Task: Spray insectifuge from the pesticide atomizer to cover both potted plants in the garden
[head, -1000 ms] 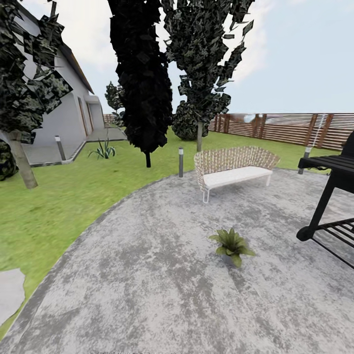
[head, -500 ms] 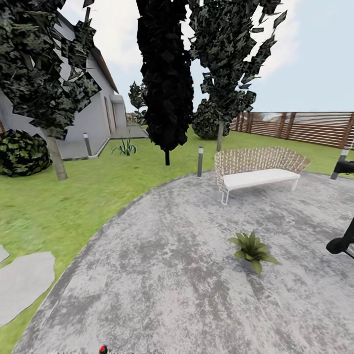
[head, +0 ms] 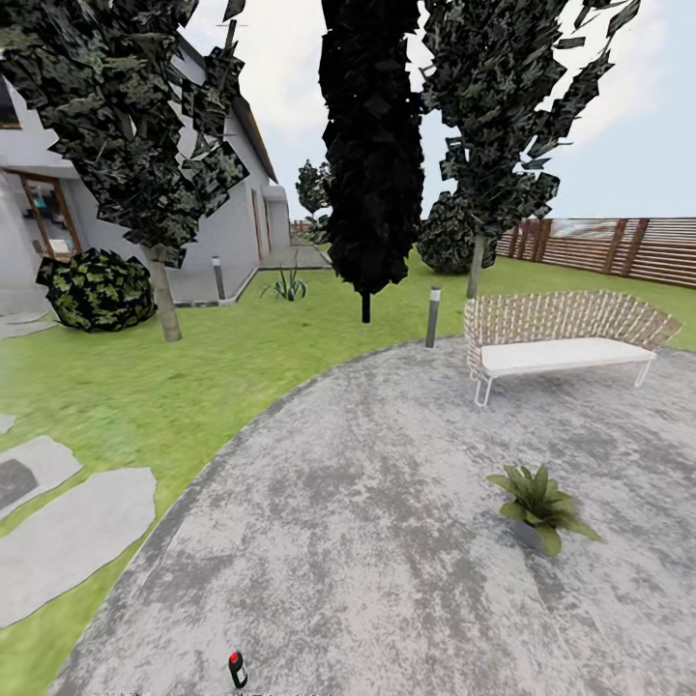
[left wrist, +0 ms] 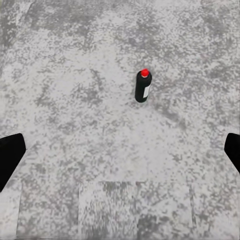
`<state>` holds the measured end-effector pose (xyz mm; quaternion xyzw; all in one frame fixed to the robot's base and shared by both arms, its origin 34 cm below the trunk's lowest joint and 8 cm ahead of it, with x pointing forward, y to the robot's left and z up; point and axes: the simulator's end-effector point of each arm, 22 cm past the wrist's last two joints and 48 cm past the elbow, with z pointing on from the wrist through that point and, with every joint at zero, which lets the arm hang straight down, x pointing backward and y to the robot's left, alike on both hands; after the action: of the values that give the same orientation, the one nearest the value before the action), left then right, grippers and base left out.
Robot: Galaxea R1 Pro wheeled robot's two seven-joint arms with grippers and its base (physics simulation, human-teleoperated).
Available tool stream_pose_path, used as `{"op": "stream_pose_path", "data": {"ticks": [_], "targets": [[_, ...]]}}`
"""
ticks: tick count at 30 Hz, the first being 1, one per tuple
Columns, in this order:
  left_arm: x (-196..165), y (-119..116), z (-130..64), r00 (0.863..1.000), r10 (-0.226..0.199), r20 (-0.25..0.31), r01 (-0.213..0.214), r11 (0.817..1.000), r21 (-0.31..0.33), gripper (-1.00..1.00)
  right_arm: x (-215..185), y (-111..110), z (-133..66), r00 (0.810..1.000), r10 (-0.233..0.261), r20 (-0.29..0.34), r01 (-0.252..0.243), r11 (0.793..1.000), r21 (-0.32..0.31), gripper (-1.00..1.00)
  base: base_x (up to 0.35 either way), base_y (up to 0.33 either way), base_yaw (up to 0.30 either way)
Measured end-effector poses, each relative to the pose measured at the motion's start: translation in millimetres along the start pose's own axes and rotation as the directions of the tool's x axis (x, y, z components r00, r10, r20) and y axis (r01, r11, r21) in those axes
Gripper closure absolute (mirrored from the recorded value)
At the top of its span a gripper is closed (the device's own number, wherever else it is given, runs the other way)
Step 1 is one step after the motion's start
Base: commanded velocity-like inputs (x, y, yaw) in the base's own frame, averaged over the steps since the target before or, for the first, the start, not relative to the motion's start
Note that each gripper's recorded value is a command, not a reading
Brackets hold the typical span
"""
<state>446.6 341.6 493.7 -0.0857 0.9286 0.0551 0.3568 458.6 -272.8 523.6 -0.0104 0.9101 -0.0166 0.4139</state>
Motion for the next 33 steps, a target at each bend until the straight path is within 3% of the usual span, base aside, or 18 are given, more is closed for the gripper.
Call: {"op": "stream_pose_path", "data": {"ticks": [12, 21, 33], "targets": [[15.7, -0.1, 15.0, 1.0, 0.0, 0.0, 0.0, 1.0, -0.001, -1.0, 17.4, -0.4, 13.0, 1.0, 0.001, 0.001, -0.001, 1.0, 0.001, -1.0, 0.0, 0.0, 0.247], [28.2, -0.5, 26.3, 1.0, 0.0, 0.001, 0.0, 1.0, -0.001, -1.0, 31.1, -26.4, 22.3, 1.0, -0.029, 0.0, 0.029, 0.999, 0.027, -1.0, 0.0, 0.0, 0.021], [45.6, -0.9, 41.6, 1.0, 0.0, 0.001, 0.0, 1.0, -0.001, -1.0, 49.4, -26.4, 35.5, 1.0, -0.031, 0.002, 0.031, 0.999, 0.027, -1.0, 0.0, 0.0, 0.0]]}}
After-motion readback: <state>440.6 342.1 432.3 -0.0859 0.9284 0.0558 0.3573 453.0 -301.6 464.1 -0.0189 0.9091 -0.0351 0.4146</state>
